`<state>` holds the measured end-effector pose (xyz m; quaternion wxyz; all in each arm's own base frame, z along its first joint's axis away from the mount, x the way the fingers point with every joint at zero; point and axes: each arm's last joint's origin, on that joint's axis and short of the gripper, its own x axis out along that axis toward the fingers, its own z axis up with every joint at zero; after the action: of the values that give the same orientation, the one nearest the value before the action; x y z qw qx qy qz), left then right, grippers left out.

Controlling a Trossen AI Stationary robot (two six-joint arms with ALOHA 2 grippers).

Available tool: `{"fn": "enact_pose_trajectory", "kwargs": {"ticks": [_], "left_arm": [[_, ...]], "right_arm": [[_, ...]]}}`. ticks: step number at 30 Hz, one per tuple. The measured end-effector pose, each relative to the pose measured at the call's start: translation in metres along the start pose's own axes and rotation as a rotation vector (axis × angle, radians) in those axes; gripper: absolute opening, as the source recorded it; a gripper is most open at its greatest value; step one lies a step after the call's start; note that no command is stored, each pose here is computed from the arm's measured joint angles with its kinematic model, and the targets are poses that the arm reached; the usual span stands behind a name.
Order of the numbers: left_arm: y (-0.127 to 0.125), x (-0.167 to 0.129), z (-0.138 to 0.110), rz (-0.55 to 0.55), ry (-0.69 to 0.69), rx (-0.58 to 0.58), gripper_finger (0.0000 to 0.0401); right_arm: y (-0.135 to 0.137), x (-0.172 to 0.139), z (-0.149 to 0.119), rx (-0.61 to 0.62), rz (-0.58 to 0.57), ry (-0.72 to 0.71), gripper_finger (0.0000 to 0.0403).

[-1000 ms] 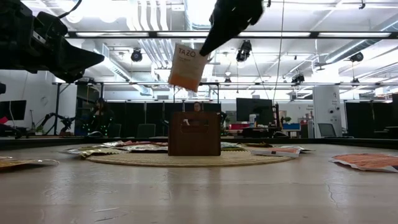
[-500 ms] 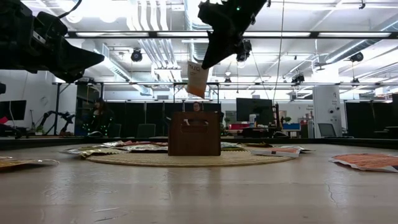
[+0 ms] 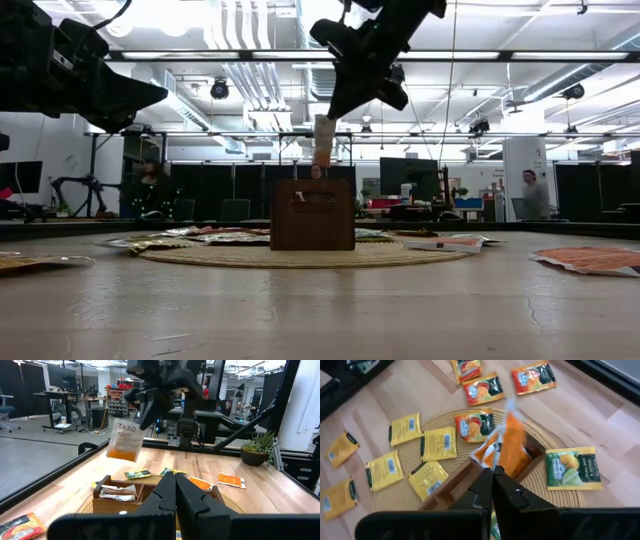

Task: Pick & Place Tea
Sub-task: Put the bottom white tea bag into the top section of the wooden organizer

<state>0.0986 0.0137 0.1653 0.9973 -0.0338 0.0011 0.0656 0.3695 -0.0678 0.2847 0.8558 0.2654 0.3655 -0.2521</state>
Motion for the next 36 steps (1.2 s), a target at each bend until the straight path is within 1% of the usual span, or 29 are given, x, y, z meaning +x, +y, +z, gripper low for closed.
{"fn": "enact_pose_trajectory", "kwargs": {"ticks": [5,9,14,21,25,31,36], "left_arm": [[0.0,0.0,0.0,0.0,0.0,0.0,0.0],[0.0,0.0,0.0,0.0,0.0,0.0,0.0],[0.0,0.0,0.0,0.0,0.0,0.0,0.0],[0.0,0.0,0.0,0.0,0.0,0.0,0.0],[0.0,0.0,0.0,0.0,0.0,0.0,0.0],[0.0,0.0,0.0,0.0,0.0,0.0,0.0],[0.0,0.0,0.0,0.0,0.0,0.0,0.0]], "right_arm": [[-0.007,0.001,0.006,0.059,0.026,0.007,0.0008],[-0.007,0.003,0.008,0.099,0.051,0.002,0.0008],[-0.005,0.01,0.009,0.186,0.069,-0.018,0.0008],[-0.005,0.025,0.006,0.322,0.051,0.001,0.0008],[-0.006,0.032,0.003,0.371,0.024,0.005,0.0008],[-0.007,0.037,0.0,0.426,-0.002,0.011,0.0008],[-0.006,0.044,-0.004,0.438,-0.016,0.029,0.0008]]}}
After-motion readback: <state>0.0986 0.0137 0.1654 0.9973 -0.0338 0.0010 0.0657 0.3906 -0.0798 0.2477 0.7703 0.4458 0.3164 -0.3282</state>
